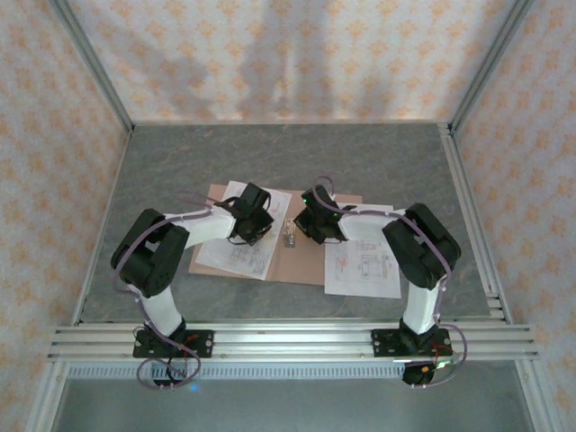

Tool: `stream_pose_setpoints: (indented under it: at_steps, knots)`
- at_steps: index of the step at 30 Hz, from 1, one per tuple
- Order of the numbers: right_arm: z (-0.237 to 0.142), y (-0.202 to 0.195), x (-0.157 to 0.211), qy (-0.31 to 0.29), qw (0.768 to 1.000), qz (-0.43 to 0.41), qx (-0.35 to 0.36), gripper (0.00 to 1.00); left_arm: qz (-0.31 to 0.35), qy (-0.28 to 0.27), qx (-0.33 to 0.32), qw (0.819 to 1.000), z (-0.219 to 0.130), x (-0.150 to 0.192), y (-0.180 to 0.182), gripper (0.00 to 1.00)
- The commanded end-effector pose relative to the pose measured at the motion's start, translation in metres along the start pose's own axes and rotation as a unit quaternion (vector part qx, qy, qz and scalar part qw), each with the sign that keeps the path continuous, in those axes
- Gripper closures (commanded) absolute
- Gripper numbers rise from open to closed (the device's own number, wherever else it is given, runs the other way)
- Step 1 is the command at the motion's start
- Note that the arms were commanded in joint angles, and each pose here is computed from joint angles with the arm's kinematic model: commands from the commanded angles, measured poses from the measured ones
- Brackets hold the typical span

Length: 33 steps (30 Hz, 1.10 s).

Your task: Put the files into the folder

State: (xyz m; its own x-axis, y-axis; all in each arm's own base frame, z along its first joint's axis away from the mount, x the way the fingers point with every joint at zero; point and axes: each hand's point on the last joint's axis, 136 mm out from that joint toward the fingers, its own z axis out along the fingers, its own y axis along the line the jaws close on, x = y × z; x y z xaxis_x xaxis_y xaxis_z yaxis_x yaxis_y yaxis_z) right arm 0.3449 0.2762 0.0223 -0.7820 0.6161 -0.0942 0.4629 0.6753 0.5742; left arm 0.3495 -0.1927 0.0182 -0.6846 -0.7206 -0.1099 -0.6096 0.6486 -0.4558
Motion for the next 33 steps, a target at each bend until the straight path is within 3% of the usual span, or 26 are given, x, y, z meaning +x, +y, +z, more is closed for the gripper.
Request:
stream_pose_setpoints:
  at_steps: [1, 10, 23, 30, 33]
  knots:
    - [0.011, -0.036, -0.004, -0.008, 0.998, 0.009, 0.064, 1.0, 0.001, -0.007, -0.022, 1.0, 0.002, -0.007, 0.024, 0.99]
    - [0.014, -0.049, -0.001, -0.005, 0.996, 0.018, 0.084, 1.0, -0.038, -0.035, -0.02, 0.998, -0.014, -0.032, 0.058, 0.99]
    - [0.006, -0.014, -0.001, -0.003, 0.999, -0.001, 0.043, 1.0, -0.011, -0.015, 0.092, 0.996, -0.045, -0.025, -0.022, 0.93]
    - [-0.01, 0.005, -0.006, -0.012, 1.0, -0.006, 0.02, 1.0, -0.021, -0.058, 0.081, 0.995, -0.075, -0.034, -0.019, 0.93]
    - [-0.024, 0.021, -0.01, -0.023, 1.0, -0.018, -0.004, 0.92, -0.021, -0.051, 0.096, 0.994, -0.081, -0.029, -0.025, 0.93]
